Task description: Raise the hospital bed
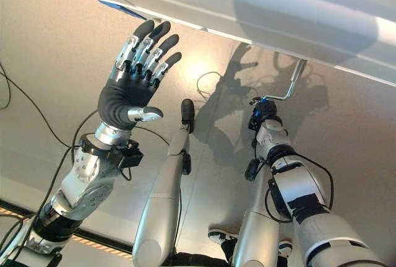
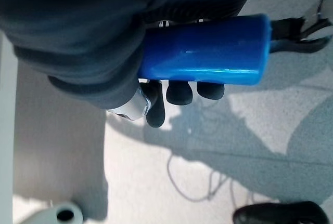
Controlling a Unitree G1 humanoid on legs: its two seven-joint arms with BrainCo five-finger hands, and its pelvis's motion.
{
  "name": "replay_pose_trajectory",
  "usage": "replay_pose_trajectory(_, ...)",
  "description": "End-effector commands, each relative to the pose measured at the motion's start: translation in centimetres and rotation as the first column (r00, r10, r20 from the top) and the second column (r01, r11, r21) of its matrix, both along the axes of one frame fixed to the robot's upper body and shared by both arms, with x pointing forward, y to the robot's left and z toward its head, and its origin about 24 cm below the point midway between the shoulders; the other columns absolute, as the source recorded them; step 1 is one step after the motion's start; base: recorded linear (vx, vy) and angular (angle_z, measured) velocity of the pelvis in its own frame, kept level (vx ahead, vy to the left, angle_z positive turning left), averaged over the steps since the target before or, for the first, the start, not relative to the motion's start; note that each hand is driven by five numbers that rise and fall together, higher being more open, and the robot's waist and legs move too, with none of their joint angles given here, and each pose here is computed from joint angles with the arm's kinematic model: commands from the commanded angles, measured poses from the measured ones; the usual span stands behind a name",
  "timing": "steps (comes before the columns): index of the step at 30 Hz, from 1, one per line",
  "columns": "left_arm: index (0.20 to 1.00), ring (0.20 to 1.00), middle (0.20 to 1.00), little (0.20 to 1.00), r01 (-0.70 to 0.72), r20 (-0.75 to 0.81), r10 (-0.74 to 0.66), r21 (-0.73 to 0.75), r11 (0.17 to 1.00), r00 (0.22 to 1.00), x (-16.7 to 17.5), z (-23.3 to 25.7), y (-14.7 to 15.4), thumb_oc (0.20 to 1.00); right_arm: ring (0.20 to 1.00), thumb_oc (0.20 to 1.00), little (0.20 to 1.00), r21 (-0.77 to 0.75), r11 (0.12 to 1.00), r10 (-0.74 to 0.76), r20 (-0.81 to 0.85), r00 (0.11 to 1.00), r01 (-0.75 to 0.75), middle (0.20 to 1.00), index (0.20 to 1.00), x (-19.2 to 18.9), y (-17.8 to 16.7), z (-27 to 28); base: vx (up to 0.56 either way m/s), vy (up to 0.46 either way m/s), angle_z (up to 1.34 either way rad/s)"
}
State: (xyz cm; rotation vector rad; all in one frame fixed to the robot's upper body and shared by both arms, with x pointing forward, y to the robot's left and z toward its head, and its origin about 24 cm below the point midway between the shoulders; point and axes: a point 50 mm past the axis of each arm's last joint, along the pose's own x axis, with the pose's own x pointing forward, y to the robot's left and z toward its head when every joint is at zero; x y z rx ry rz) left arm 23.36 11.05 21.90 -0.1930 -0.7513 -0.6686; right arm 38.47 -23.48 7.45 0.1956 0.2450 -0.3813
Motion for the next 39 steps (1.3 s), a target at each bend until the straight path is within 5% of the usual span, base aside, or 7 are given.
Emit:
replay_pose_trajectory(1, 1.0, 1.0, 1.0, 1.0, 0.074, 0.138, -0.066, -0.054, 0.996, 0.988, -2.3, 1.8, -0.2, 1.0, 0.2, 0.2, 0.2, -0.125, 0.936, -0.345, -0.141, 0.928, 0.329, 0.2, 0.2, -6.7, -11.0, -3.4, 0.0, -0.06, -0.03)
replay_pose_trajectory(13, 1.0, 1.0, 1.0, 1.0, 0.061, 0.151, -0.056, -0.032, 0.998, 0.987, -2.2, 1.9, 0.6, 1.0, 0.2, 0.2, 0.2, -0.176, 0.849, -0.526, -0.177, 0.832, 0.499, 0.2, 0.2, -12.3, -17.0, -4.1, 0.0, -0.045, -0.07)
replay_pose_trajectory(18, 1.0, 1.0, 1.0, 1.0, -0.005, 0.15, 0.013, -0.051, 0.999, 0.989, -2.2, 1.8, 1.7, 1.0, 0.2, 0.2, 0.2, -0.094, 0.89, -0.443, 0.047, 0.895, 0.446, 0.2, 0.2, -10.7, -15.1, -2.7, 0.01, -0.035, -0.03)
replay_pose_trajectory(23, 1.0, 1.0, 1.0, 1.0, -0.08, 0.155, 0.087, -0.052, 0.995, 0.984, -2.6, 1.6, 2.8, 1.0, 0.2, 0.2, 0.2, -0.031, 0.957, -0.252, 0.397, 0.883, 0.287, 0.2, 0.2, -10.7, -11.1, 1.0, 0.0, -0.02, -0.11)
replay_pose_trajectory(27, 1.0, 1.0, 1.0, 1.0, -0.153, 0.177, 0.152, -0.011, 0.988, 0.972, -3.9, 1.7, 4.3, 1.0, 0.2, 0.2, 0.2, -0.045, 0.999, 0.043, 0.735, 0.677, -0.014, 0.2, 0.2, -14.5, -5.9, 7.3, 0.0, -0.024, -0.05)
replay_pose_trajectory(34, 1.0, 1.0, 1.0, 1.0, -0.192, 0.193, 0.181, 0.037, 0.981, 0.964, -4.7, 1.8, 5.0, 1.0, 0.2, 0.2, 0.2, -0.111, 0.933, 0.285, 0.81, 0.512, -0.343, 0.2, 0.2, -16.3, -1.0, 10.3, -0.01, 0.019, 0.04)
replay_pose_trajectory(39, 1.0, 1.0, 1.0, 1.0, -0.188, 0.184, 0.174, 0.062, 0.98, 0.967, -4.5, 1.5, 4.9, 1.0, 0.2, 0.2, 0.2, -0.112, 0.776, 0.435, 0.808, 0.398, -0.621, 0.2, 0.2, -16.1, 3.3, 10.8, 0.0, 0.035, 0.04)
